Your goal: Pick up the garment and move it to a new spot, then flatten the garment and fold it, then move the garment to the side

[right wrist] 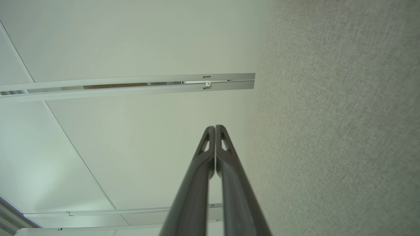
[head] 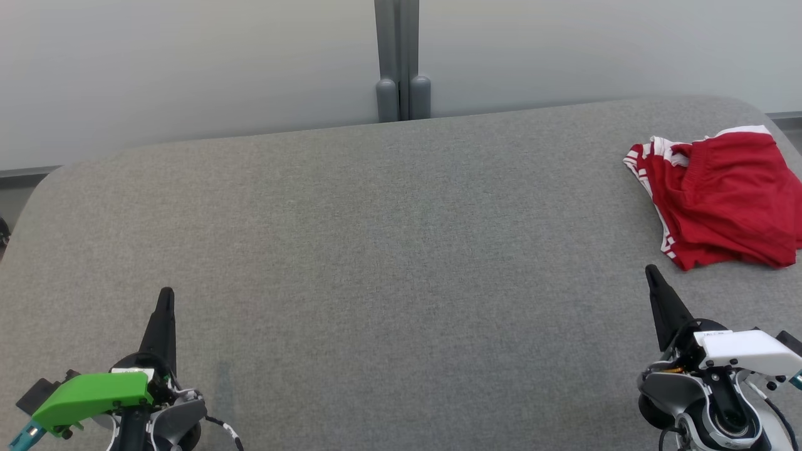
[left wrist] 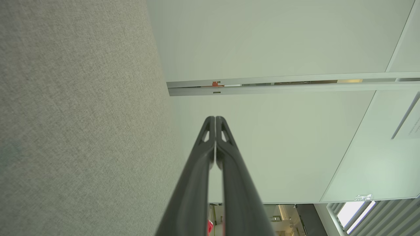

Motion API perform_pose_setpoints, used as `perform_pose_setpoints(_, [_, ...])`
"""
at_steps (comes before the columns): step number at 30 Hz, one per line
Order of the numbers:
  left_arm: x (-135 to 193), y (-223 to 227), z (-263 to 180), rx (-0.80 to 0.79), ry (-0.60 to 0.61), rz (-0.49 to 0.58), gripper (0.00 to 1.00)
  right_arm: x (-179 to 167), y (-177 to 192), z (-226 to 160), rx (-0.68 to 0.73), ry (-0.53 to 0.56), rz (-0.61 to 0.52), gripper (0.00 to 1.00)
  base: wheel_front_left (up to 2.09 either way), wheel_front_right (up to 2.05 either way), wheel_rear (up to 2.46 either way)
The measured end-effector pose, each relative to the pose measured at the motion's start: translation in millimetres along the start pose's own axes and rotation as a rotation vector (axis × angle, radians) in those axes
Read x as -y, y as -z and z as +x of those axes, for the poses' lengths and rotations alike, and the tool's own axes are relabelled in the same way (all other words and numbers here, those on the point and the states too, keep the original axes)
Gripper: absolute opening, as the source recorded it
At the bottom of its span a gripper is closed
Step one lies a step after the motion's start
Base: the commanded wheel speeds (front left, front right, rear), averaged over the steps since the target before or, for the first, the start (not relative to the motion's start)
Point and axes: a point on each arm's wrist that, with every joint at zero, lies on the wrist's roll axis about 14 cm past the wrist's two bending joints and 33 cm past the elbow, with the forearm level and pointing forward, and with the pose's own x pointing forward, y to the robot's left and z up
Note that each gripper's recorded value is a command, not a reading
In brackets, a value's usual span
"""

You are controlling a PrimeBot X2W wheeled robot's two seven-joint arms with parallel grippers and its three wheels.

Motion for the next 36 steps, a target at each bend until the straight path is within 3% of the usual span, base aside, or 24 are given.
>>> perform_pose_setpoints(36, [0.1,0.0,0.0,0.0,0.0,0.0,0.0,-0.1,0.0,0.1,0.0,0.0,0.0,0.0,0.0,0.0,0.0])
